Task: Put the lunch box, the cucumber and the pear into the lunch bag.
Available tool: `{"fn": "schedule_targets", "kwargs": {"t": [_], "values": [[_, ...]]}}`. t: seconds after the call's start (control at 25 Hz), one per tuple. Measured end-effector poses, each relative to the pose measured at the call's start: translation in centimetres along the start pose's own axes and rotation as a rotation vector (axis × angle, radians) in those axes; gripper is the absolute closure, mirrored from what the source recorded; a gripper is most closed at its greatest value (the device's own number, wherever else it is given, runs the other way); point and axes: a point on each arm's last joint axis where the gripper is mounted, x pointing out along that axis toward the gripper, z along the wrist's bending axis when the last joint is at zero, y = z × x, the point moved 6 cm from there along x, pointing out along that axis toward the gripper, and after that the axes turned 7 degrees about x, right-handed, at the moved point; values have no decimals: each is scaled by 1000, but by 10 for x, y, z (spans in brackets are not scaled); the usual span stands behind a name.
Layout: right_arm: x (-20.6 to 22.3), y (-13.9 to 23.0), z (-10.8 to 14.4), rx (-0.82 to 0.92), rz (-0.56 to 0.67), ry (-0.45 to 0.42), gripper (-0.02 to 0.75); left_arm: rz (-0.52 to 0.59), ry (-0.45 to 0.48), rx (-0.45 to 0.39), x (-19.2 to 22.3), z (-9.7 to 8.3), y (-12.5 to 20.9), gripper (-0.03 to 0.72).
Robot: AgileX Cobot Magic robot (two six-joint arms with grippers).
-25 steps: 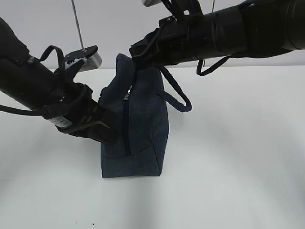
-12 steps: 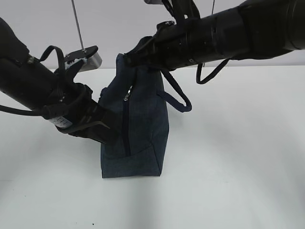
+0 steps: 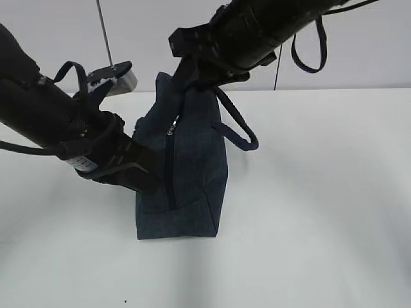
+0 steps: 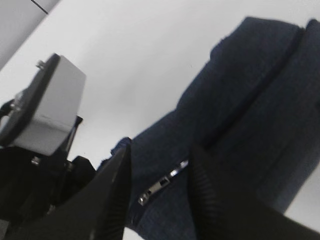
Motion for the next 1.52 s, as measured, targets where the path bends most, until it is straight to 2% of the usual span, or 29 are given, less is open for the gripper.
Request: {"fn": "schedule_targets", "kwargs": {"t": [0.12,0.24,0.44,0.64,1.08,1.52], "values": [[3,-1,-6,71,108,59,433,-1,-1,0,0,0,0,694],[8,-7,-8,105,154,72,423,-2,-2,0,0,0,0,694],[15,-16,-8,171,212,87,306,-2,-2,0,0,0,0,694],[35,-14,-17,263,294,107,276,-5,-4,0,0,1,-1,694],[58,-25,-24,337,286,109,298,-6,-4,0,0,1,-1,694],[58,-25,-17,377,289,69,300,-8,-6,0,0,1,-1,694]]}}
